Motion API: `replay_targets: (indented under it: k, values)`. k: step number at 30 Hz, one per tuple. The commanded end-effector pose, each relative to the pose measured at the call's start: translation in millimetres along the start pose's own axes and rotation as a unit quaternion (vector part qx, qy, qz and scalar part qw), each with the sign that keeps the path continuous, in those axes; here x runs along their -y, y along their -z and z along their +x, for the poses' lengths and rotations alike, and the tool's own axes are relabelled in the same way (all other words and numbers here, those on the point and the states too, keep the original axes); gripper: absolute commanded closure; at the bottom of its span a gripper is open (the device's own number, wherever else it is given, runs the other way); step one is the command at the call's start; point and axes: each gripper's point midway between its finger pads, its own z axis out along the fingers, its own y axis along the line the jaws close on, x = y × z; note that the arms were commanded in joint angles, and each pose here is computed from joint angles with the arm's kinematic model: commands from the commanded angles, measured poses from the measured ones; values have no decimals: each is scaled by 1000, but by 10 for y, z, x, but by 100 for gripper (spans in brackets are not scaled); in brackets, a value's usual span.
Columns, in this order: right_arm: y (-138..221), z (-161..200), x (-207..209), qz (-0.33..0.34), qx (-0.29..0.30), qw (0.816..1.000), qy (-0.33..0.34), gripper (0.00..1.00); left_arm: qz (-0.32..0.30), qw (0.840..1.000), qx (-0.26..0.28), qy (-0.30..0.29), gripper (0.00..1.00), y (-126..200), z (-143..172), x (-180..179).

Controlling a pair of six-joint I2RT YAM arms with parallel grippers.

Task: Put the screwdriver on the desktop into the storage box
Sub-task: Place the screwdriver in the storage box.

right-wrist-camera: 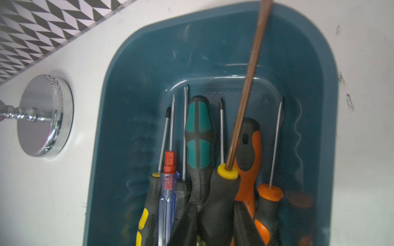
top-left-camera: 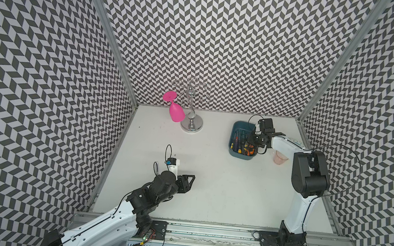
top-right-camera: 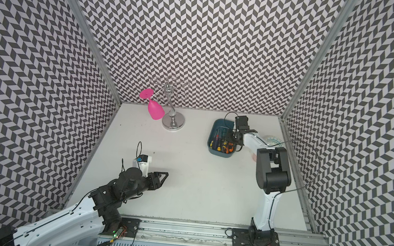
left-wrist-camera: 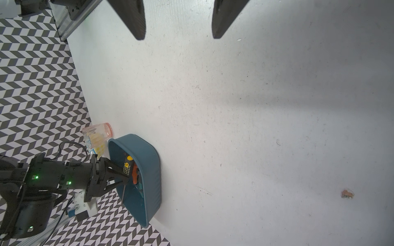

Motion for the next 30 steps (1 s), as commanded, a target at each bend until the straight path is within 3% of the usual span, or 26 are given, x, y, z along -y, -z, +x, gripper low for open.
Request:
replay_targets:
  k: [1,17,30]
  values:
    - [-66,52,-3,-13,-12,1000,-8,83,5,1000,8,4,47,18,-28,6]
    - [578,-105,-217,-47,35,998,14,91,7,1000,6,6,47,2,8,-23]
    - [364,63,80,9,7,1000,19,90,10,1000,5,10,47,-1,24,-29]
